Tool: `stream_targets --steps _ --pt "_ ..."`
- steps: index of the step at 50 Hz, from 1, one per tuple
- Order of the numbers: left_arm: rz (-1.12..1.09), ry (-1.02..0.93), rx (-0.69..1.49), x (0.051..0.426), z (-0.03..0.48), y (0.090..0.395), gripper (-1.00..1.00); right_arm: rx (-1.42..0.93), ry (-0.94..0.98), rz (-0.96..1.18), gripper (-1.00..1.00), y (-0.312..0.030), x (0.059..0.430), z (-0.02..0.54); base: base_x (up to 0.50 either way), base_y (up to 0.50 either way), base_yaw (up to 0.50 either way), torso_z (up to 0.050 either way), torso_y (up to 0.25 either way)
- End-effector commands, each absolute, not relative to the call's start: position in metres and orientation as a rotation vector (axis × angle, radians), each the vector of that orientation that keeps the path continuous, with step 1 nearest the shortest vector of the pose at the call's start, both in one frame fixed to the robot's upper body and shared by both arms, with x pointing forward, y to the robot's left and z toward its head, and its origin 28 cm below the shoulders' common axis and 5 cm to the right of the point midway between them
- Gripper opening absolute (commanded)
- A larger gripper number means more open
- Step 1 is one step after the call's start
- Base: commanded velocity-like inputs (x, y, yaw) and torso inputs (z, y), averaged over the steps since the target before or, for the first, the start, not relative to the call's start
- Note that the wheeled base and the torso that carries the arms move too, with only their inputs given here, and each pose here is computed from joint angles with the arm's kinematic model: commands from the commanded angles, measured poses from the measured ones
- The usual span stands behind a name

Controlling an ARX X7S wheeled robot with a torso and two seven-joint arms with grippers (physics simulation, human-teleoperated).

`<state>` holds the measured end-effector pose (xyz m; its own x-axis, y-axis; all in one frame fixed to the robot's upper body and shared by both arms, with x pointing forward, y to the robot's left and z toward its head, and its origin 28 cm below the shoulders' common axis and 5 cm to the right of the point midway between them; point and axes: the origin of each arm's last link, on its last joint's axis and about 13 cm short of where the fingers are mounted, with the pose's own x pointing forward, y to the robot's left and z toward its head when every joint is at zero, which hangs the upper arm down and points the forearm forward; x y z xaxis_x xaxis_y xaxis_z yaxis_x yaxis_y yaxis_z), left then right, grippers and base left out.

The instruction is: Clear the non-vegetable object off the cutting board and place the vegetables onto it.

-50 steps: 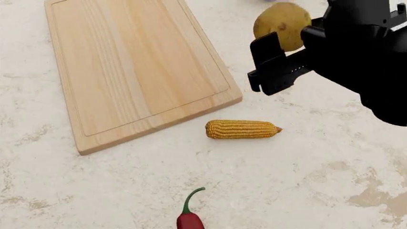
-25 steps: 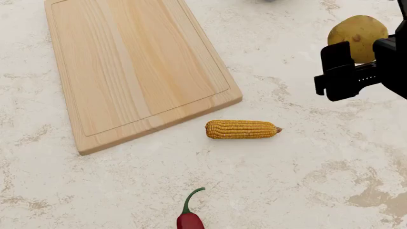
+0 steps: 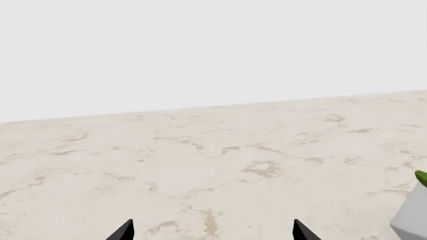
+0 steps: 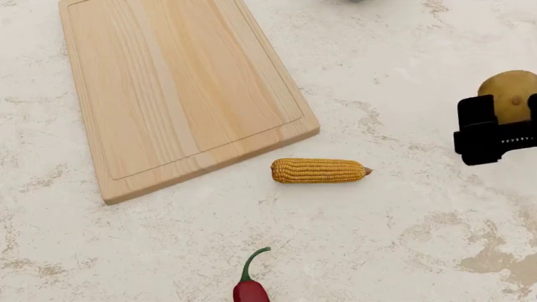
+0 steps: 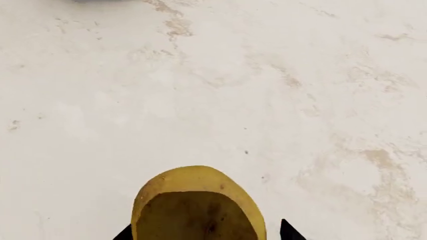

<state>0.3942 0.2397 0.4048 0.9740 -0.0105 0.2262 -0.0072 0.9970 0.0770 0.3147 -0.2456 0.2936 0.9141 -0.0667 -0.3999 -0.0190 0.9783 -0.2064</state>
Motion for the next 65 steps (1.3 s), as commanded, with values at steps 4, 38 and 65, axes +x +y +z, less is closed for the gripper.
stream_targets --steps 4,38,65 --pt "-0.042 -0.231 0.059 0.395 0.404 0.234 1.0 -0.192 0.402 -0.04 1.0 -0.251 0.316 0.286 0.0 0.0 0.0 0.0 0.0" --pt "-0.032 -0.237 0.049 0.39 0.406 0.239 1.0 -0.424 0.28 0.166 1.0 -0.209 0.275 0.385 0.0 0.0 0.0 0.0 0.0" --pt "-0.037 -0.243 0.049 0.388 0.405 0.24 1.0 -0.654 0.404 0.502 1.0 -0.152 0.287 0.398 0.0 0.0 0.0 0.0 0.0"
